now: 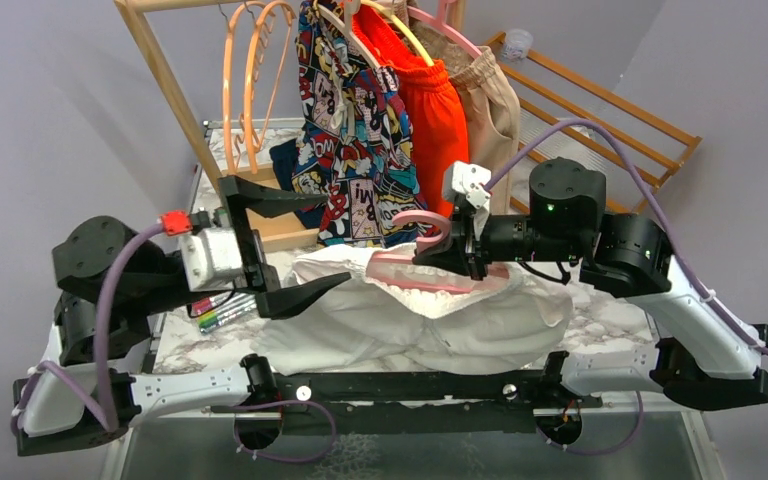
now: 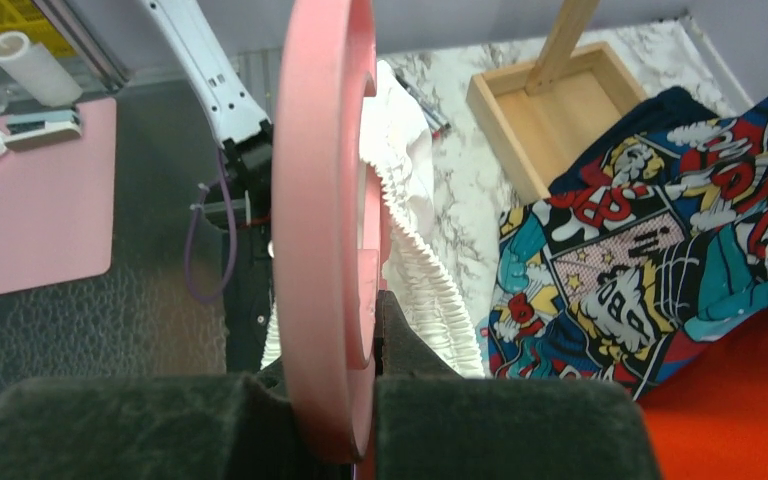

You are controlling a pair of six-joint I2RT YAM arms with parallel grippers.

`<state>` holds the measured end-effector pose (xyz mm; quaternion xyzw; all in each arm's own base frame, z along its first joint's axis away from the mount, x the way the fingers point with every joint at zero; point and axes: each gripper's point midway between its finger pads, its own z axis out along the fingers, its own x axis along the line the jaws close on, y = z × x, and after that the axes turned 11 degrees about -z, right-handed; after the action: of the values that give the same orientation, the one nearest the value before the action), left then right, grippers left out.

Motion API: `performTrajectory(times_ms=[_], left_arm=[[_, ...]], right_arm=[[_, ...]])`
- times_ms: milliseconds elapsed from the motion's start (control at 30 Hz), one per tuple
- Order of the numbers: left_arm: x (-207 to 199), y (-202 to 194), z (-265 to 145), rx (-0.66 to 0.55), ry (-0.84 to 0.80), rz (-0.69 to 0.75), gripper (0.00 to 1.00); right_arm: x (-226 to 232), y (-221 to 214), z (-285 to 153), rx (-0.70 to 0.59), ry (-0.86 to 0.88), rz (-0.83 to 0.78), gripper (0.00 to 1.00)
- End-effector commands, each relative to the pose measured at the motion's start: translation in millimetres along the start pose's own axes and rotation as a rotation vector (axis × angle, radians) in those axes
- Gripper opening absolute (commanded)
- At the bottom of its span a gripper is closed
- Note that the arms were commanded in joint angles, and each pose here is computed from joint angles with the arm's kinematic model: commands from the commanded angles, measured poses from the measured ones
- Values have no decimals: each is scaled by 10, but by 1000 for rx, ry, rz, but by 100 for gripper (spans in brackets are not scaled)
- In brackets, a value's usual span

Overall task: Place the shorts on the hanger
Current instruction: Hang the shorts on the hanger.

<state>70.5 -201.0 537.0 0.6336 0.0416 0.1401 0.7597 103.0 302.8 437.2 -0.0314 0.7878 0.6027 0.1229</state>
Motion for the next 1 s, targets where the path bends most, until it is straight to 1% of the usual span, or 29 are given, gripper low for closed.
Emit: performTrajectory(times_ms=[0, 133, 233, 300, 533, 700, 867, 967], left_arm=[[-5, -364, 157, 110, -14, -15, 96], [-5, -690, 262, 198, -19, -29, 89], [40, -891, 339, 252, 1, -34, 77], [65, -998, 379, 281, 12, -35, 70], [88, -1184, 458, 331, 16, -31, 68], [165, -1268, 406, 350, 63, -16, 50], [225, -1366, 267, 364, 118, -16, 29], [263, -1464, 166, 390, 153, -18, 23]], right_arm=[[-57, 145, -194, -57, -61, -19, 1], [-43, 96, -194, -50, -59, -18, 1], [-23, 81, -189, -52, -53, -18, 1], [-16, 74, -184, -55, -49, -20, 1], [13, 25, -151, -52, -35, -17, 1], [6, 22, -167, -52, -41, -20, 1], [-6, 46, -223, -57, -56, -22, 1], [-6, 91, -264, -70, -61, -22, 1]])
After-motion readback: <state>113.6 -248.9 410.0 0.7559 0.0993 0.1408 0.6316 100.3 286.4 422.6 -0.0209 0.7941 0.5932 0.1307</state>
